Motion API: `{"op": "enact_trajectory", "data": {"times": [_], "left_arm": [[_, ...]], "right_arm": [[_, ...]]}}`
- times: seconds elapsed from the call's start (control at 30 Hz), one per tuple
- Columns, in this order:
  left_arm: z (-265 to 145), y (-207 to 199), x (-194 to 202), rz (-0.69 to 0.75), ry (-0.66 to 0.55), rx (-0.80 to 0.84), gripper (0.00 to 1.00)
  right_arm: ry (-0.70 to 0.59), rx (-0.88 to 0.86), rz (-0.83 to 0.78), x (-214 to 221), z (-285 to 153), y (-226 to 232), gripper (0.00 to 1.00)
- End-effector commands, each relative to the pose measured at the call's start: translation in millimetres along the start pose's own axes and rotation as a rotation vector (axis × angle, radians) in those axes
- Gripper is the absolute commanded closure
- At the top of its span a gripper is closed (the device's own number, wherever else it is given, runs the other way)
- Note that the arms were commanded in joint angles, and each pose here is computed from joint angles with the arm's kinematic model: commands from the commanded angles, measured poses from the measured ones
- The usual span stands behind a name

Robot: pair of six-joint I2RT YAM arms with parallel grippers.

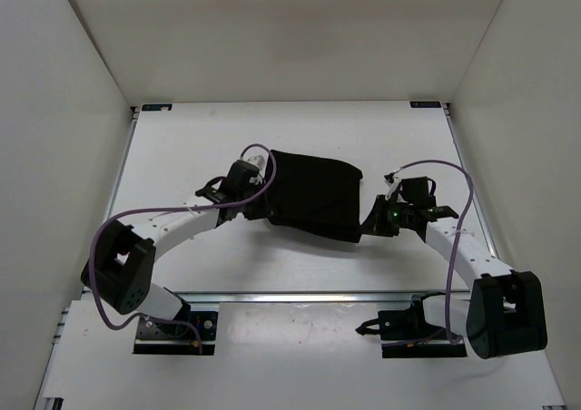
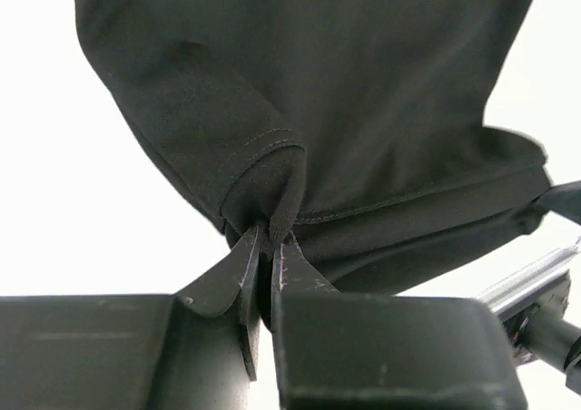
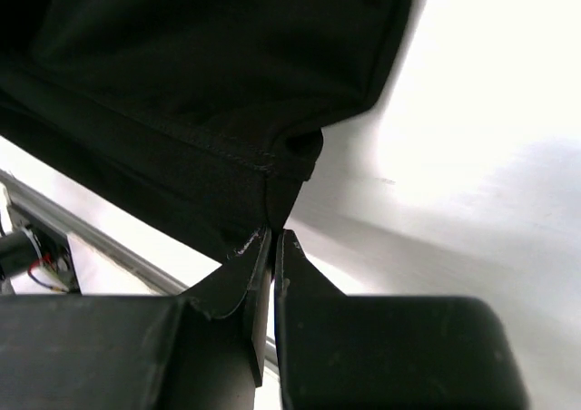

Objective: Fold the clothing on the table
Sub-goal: Flatten the skirt out

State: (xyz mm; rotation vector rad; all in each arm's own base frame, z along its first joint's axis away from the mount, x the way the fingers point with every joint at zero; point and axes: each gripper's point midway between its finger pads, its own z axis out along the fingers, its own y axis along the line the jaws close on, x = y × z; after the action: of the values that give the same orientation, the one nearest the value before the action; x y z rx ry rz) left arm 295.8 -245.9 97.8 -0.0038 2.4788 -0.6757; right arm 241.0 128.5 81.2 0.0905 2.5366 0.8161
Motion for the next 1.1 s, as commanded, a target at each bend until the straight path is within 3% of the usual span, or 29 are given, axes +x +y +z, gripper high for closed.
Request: {"op": "enact_trajectory", "data": {"times": [0.0,0.1,0.13,0.17,0.2,0.27,0.33,0.6,0.77,0.93,1.07], "left_arm": [[-10,15,19,-0.053,0.016,-0.025,0.92],[-18,17,38,-0.075,0.044,-0.013,0.78],[-18,21,44,-0.090,0.051,-0.018,0.69],[-23,19,42,-0.102,0.045,-0.011,0.57],[-26,23,45,-0.104,0.047,-0.010,0.50],[-32,23,42,-0.118,0.032,-0.014,0.22],[-33,30,47,-0.117,0.049,-0.038,0.01],[-23,14,66,-0.070,0.140,-0.020,0.02],[-27,14,79,-0.118,0.146,0.005,0.15],[-26,22,88,-0.212,0.114,0.026,0.38],[-19,21,94,-0.223,0.109,0.014,0.38]], "right_arm": [[0.013,0.029,-0.013,7,6,-8,1.00],[0.040,0.021,-0.029,14,11,-6,1.00],[0.045,0.011,-0.033,16,11,-2,1.00],[0.058,0.005,-0.037,20,14,-1,1.00],[0.061,0.001,-0.039,21,14,0,0.99],[0.078,-0.005,-0.037,26,17,2,1.00],[0.077,-0.009,-0.042,27,18,4,1.00],[0.088,-0.004,-0.048,33,18,3,1.00],[0.079,-0.001,-0.032,32,17,-2,1.00],[0.086,-0.014,-0.051,33,17,-2,1.00],[0.104,-0.012,-0.072,32,18,0,1.00]]}}
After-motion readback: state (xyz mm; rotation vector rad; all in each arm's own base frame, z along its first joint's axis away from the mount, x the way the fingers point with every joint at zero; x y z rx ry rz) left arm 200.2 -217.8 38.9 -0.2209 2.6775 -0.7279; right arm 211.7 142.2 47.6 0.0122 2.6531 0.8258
